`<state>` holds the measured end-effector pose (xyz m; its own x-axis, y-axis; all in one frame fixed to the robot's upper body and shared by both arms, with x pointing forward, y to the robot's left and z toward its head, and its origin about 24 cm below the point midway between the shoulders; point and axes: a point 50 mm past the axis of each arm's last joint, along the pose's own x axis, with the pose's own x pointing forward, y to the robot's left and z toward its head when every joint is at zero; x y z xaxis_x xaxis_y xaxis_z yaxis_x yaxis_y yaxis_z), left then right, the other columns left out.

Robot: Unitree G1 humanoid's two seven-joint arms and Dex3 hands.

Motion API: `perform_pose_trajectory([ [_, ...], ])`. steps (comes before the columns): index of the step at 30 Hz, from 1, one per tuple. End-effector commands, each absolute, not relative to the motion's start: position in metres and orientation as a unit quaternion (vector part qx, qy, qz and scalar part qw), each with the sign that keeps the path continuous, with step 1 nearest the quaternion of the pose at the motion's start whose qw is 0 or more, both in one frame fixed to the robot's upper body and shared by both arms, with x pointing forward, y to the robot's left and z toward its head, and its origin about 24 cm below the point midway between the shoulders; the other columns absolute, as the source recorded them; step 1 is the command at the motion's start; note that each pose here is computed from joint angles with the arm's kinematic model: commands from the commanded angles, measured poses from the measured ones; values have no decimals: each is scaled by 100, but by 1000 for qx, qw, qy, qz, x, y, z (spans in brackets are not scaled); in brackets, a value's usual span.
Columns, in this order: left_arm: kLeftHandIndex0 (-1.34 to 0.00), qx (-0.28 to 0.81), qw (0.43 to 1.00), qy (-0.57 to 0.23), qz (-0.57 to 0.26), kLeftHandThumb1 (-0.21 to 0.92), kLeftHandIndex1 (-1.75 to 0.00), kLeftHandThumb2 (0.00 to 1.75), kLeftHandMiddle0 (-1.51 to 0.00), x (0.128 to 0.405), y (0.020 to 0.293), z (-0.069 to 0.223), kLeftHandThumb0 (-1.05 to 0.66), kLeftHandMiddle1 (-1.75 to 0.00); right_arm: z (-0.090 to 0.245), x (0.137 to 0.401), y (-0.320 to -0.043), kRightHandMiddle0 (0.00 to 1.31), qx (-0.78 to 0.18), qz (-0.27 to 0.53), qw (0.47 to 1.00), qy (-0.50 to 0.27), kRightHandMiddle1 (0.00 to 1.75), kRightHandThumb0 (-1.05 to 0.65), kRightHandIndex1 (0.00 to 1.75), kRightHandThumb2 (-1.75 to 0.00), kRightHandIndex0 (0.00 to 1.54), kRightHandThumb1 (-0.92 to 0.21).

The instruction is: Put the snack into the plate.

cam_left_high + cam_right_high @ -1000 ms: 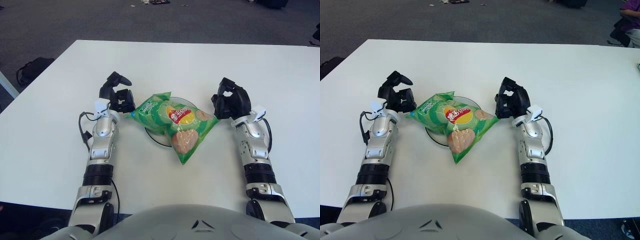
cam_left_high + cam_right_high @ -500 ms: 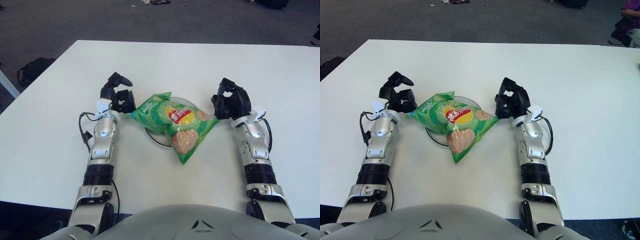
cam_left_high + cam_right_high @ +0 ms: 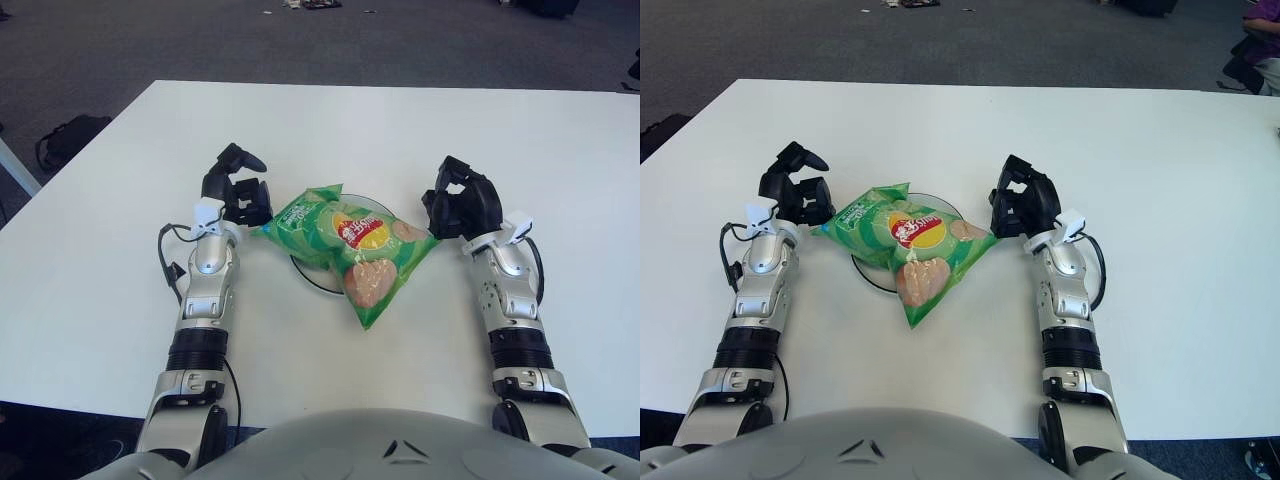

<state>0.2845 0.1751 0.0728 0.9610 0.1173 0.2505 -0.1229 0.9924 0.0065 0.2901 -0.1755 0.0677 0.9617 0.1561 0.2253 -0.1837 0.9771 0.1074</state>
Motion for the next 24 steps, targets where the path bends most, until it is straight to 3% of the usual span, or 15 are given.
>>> perform_pose_trajectory([
  [1, -69, 0, 997, -2, 78, 22, -175, 143, -140, 249, 175, 9, -52, -175, 21, 266, -176, 79, 104, 58, 993, -22, 175, -57, 175, -156, 140, -12],
  [24, -71, 6, 997, 1, 81, 21, -175, 145, -141, 249, 174, 7, -53, -175, 21, 266, -176, 78, 103, 57, 993, -15, 175, -57, 175, -156, 140, -12],
])
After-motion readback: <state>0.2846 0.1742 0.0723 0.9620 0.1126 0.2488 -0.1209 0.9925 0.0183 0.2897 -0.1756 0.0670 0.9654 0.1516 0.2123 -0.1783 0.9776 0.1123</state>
